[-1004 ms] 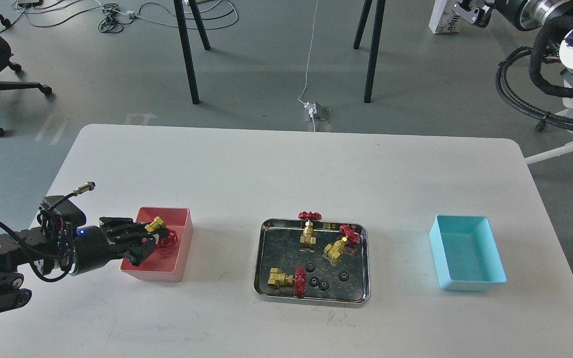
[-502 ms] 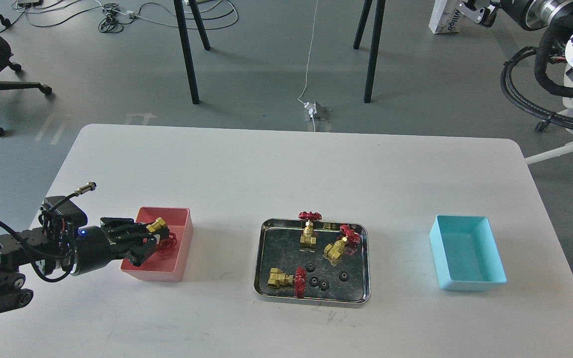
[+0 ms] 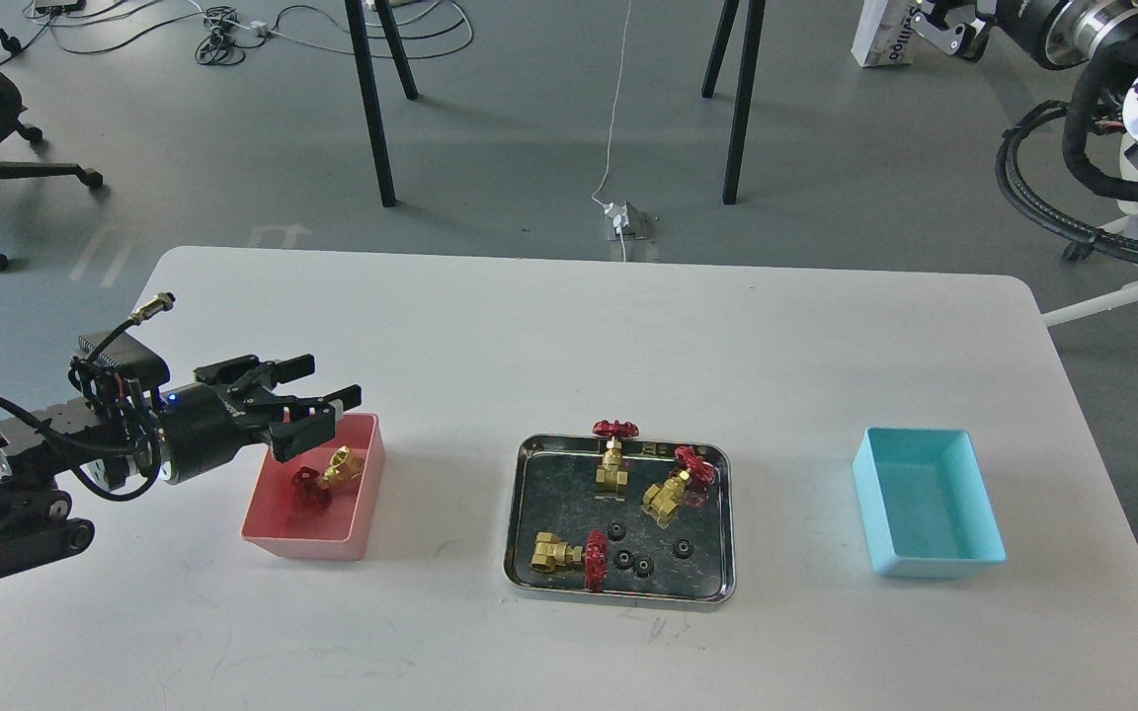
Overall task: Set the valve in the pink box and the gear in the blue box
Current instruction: 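Raise the left arm away from the pink box, then reach the right gripper down into the tray toward a brass fitting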
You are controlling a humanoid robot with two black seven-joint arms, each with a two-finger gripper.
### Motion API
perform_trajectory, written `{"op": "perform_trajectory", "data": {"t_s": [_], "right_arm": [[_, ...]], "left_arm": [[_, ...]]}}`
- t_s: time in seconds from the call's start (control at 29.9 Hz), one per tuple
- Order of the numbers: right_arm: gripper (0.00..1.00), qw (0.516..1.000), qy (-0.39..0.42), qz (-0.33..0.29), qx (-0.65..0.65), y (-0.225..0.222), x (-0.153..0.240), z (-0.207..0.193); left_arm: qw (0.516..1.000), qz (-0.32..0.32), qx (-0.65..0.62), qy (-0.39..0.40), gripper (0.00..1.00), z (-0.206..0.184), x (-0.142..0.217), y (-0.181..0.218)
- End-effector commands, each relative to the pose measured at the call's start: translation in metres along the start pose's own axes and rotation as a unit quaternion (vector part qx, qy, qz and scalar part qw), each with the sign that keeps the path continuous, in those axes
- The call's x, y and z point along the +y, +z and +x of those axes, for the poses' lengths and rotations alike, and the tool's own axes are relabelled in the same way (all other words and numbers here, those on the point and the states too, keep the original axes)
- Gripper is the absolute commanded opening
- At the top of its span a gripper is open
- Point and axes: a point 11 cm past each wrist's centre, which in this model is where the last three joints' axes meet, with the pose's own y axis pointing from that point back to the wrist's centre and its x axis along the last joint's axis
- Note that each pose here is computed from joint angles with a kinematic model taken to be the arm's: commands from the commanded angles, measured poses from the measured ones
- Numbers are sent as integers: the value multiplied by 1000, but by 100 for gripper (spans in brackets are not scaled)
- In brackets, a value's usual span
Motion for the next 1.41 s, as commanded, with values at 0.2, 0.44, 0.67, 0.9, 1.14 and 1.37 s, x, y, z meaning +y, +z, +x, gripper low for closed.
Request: {"op": "perform_trajectory", "data": {"t_s": [0.2, 0.44, 0.67, 0.9, 1.14, 1.37], "right_arm": [[99, 998, -64, -19, 11, 10, 11, 20], [99, 959, -99, -157, 214, 66, 16, 11], [99, 750, -279, -321, 507, 137, 50, -42], [99, 479, -412, -387, 672, 189, 100, -93], [92, 293, -495, -371, 729, 257, 120, -133], [50, 242, -515, -376, 731, 286, 132, -140]], "left_arm": [[922, -58, 274, 267, 85, 176, -16, 30], [735, -298, 565, 226, 95, 256, -8, 51], [650, -342, 640, 226, 97, 248, -25, 53], [636, -328, 663, 220, 97, 223, -31, 50], [625, -325, 675, 219, 97, 211, -34, 49], [615, -323, 682, 228, 97, 206, -32, 44]]}}
